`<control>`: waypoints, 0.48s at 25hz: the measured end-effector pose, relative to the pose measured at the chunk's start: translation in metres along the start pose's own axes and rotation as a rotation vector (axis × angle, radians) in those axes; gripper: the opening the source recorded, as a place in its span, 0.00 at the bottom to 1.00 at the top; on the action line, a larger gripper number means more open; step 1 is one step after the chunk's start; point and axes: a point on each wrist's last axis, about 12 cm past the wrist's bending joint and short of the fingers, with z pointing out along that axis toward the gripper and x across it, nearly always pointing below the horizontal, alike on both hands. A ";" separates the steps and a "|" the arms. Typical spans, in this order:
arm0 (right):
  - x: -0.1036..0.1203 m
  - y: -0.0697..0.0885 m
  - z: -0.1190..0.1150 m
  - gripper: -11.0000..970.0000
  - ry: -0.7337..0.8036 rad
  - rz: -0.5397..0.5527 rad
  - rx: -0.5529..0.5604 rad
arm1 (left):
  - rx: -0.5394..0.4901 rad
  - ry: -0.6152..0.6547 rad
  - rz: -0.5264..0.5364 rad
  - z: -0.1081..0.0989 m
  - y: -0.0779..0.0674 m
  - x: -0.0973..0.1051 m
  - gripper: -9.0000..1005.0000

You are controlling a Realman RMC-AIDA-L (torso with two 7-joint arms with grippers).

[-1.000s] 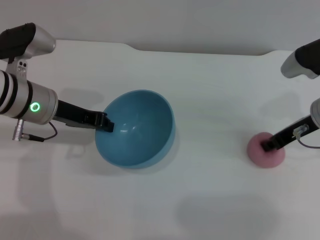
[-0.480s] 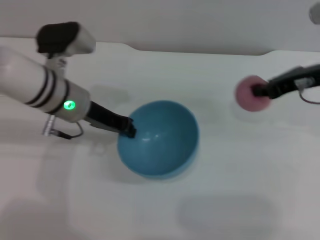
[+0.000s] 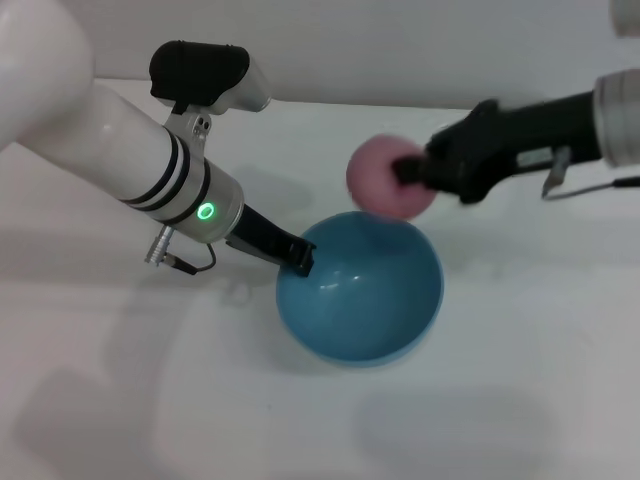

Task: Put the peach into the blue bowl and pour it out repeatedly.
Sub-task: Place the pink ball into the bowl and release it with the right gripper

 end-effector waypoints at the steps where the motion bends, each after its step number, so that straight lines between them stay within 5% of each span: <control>1: 0.001 0.002 0.003 0.06 0.017 -0.013 -0.012 | 0.002 -0.008 -0.005 -0.001 -0.001 -0.002 0.01; 4: 0.013 0.010 0.022 0.08 0.182 -0.081 -0.029 | 0.005 -0.020 -0.013 -0.002 -0.001 -0.004 0.01; 12: 0.017 0.011 0.034 0.16 0.250 -0.088 0.014 | 0.005 -0.038 -0.016 -0.004 -0.001 -0.007 0.01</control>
